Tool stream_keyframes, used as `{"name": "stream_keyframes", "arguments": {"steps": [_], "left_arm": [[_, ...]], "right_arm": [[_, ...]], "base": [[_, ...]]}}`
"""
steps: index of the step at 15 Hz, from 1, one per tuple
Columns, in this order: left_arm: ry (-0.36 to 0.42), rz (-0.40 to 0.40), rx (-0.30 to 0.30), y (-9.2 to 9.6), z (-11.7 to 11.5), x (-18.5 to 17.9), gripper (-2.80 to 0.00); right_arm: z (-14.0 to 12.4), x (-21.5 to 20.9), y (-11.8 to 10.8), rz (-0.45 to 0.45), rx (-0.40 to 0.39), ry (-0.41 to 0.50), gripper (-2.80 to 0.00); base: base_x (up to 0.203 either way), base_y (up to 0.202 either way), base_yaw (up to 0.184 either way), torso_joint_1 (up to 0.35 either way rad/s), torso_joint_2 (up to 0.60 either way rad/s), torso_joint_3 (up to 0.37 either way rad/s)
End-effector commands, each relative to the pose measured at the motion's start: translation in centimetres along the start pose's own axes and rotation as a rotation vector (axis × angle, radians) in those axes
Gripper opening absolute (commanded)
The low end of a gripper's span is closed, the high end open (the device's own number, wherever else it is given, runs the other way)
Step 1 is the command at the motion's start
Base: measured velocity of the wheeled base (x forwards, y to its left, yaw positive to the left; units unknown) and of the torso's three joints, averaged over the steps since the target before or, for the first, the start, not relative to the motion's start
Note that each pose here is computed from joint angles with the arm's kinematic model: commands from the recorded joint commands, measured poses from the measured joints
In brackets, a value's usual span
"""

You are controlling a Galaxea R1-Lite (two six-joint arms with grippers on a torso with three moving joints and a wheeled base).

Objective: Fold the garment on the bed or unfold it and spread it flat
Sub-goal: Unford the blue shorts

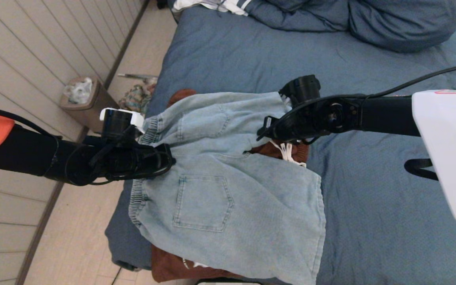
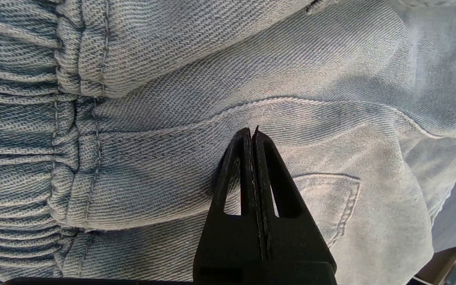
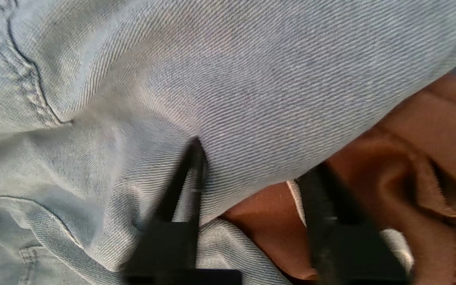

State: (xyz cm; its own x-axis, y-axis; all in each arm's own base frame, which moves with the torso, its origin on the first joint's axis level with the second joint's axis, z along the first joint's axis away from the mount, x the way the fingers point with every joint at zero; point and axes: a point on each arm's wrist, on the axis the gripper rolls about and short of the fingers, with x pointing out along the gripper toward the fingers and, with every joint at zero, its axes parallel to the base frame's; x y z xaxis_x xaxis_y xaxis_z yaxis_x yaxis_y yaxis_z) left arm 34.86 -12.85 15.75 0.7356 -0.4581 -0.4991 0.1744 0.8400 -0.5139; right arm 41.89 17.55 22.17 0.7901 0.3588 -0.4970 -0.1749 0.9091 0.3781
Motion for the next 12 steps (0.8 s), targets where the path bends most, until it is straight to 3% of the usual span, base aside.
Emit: {"name": "stream_keyframes", "arguments": {"steps": [1,6,12], "left_arm": [[0.002,-0.001,-0.003,0.0,0.0,0.0,-2.80],[0.007,0.002,-0.003,0.1,-0.3,0.0,-2.80],[0.004,0.001,-0.002,0.1,-0.2,-0.2,-2.80]], "right_arm": [[0.5,-0.6,0.2,0.007,0.003,-0.019,-2.80],[3.2,-7.0,2.0,0.060,-0.006,-0.119,-2.80],[2.3,-11.7,2.0,-0.006,-0.045,0.039,-2.80]], "base": [[0.000,0.000,0.000,0.000,0.00,0.000],[0.000,0.000,0.000,0.000,0.00,0.000],[0.000,0.000,0.000,0.000,0.00,0.000]]}}
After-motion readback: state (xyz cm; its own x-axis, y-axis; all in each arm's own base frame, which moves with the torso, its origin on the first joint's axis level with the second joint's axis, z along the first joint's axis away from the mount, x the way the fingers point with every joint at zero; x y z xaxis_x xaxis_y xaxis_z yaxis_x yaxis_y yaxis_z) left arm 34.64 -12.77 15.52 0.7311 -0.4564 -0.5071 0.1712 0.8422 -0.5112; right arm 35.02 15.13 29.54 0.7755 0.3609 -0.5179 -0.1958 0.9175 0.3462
